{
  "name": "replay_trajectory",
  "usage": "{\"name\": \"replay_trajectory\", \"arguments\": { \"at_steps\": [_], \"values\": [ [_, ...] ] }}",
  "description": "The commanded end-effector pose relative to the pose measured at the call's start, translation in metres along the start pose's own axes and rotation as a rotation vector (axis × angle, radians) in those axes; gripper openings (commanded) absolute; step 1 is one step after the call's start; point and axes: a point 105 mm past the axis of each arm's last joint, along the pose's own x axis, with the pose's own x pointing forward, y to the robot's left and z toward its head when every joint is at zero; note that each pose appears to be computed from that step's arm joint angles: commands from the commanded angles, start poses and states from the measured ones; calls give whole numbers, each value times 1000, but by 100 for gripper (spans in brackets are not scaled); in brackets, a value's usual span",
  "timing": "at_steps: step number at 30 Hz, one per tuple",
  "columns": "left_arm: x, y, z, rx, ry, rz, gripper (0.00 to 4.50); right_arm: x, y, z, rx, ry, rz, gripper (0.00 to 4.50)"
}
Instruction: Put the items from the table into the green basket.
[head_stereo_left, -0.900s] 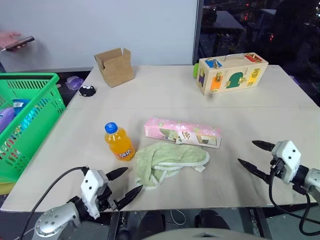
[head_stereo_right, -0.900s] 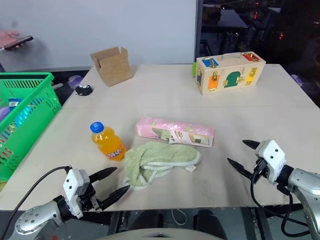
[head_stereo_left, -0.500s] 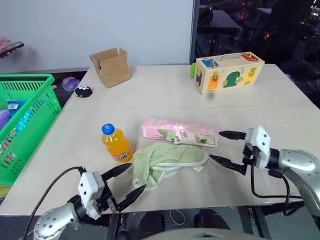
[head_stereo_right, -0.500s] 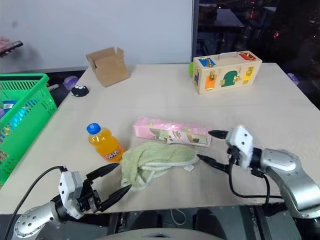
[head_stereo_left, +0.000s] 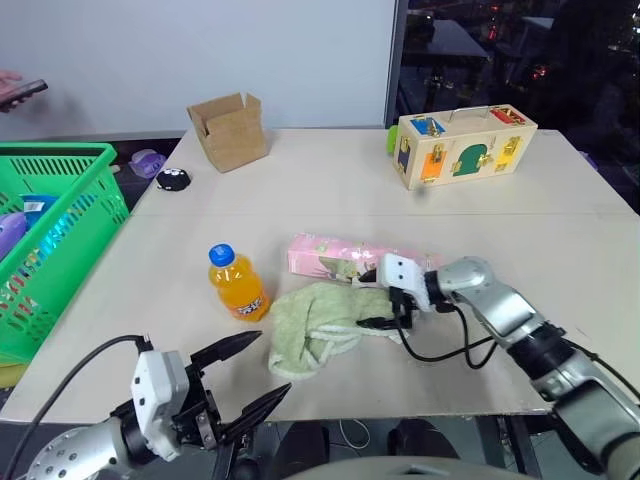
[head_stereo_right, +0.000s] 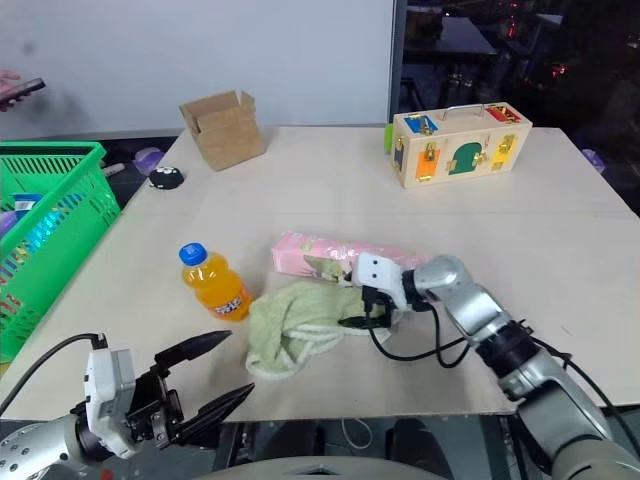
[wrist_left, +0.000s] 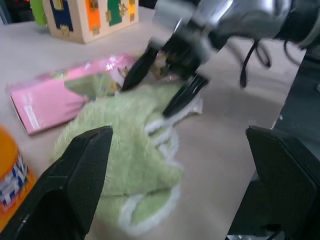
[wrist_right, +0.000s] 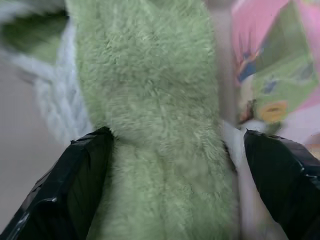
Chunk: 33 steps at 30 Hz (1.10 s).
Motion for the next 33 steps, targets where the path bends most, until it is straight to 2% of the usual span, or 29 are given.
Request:
{"name": "replay_trajectory", "arguments": {
  "at_steps": [1, 5, 7, 9, 10, 13, 16, 20, 22, 24, 26, 31, 33],
  "values": [
    [4, -4, 12, 21, -16, 4, 450, 3, 5, -10, -5, 45, 49, 367],
    [7, -6, 4, 9, -4, 13, 450, -4, 11, -5, 19, -15, 72, 172],
    [8, -7, 0, 1, 5, 12, 450, -11, 11, 2, 9, -54, 60, 107],
    [10, -9, -5, -7, 10, 7, 450, -21, 11, 11, 6, -108, 31, 24],
    [12, -10, -7, -14, 10, 2, 450, -28, 11, 19, 5, -149, 14, 12],
    [15, -11, -11, -23, 11, -20, 450, -64, 10, 49, 47, -306, -66, 4],
    [19, -7, -11, -28, 7, -43, 450, -120, 10, 65, 136, -410, -206, 4],
    [30, -6, -6, -22, -12, -87, 450, -185, -1, 58, 287, -519, -464, 4],
    [38, -6, 1, -14, -28, -107, 450, -216, -7, 43, 343, -521, -627, 4],
    [47, -6, 10, -6, -47, -120, 450, -245, -16, 18, 402, -480, -814, 4],
    [54, -6, 17, 12, -59, -129, 450, -259, -20, -15, 463, -354, -947, 4],
    [64, -9, 29, 21, -78, -169, 450, -258, -33, -116, 619, 85, -1156, 4],
    [63, -10, 34, 25, -83, -184, 450, -247, -32, -147, 642, 228, -1111, 4]
  ]
}}
